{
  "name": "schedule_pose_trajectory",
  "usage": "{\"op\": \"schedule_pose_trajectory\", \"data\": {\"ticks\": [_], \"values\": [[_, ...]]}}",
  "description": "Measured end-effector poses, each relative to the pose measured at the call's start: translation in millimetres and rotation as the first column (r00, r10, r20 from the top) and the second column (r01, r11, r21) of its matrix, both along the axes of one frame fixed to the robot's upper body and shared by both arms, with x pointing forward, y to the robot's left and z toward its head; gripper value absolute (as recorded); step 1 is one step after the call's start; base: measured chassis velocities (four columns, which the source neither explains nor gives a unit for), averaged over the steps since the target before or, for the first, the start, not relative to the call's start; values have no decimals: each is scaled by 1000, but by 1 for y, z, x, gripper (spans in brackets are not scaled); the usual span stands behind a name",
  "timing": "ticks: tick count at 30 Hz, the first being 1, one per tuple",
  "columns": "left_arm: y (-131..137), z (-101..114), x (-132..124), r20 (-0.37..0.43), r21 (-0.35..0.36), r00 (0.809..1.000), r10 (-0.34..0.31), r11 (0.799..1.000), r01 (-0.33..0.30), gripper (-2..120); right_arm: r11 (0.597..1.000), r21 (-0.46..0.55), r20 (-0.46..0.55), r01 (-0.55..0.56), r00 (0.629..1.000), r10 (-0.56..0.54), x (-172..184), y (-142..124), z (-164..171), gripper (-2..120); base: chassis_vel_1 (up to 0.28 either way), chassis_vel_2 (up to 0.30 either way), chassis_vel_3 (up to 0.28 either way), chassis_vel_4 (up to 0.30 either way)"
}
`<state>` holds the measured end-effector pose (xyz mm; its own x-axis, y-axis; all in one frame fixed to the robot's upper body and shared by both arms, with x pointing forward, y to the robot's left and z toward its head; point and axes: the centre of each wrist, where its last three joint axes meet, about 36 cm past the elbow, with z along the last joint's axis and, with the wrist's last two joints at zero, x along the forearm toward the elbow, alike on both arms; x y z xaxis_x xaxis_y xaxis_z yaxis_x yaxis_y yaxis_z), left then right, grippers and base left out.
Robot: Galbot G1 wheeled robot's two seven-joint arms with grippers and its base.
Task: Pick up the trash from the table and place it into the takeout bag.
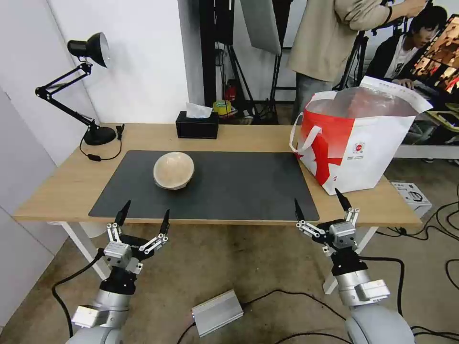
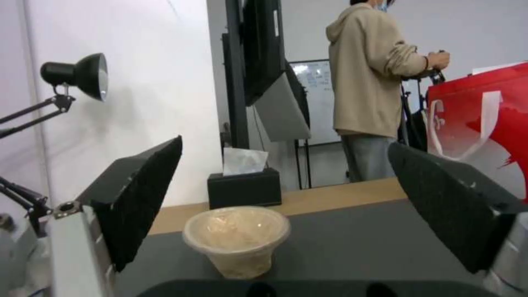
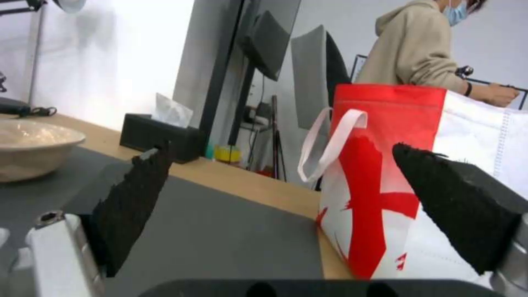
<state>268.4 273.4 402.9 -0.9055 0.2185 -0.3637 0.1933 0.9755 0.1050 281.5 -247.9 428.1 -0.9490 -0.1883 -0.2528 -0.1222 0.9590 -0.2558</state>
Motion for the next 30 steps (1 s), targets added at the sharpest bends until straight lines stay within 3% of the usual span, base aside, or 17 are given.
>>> {"op": "schedule_pose_trajectory", "data": {"ticks": [30], "values": [[4,-5,7,-11,4,1000,1,1000,-1,100,998,-52,-34,-32,999,30,-6,-9,-13,100,0,0,0,0]]}}
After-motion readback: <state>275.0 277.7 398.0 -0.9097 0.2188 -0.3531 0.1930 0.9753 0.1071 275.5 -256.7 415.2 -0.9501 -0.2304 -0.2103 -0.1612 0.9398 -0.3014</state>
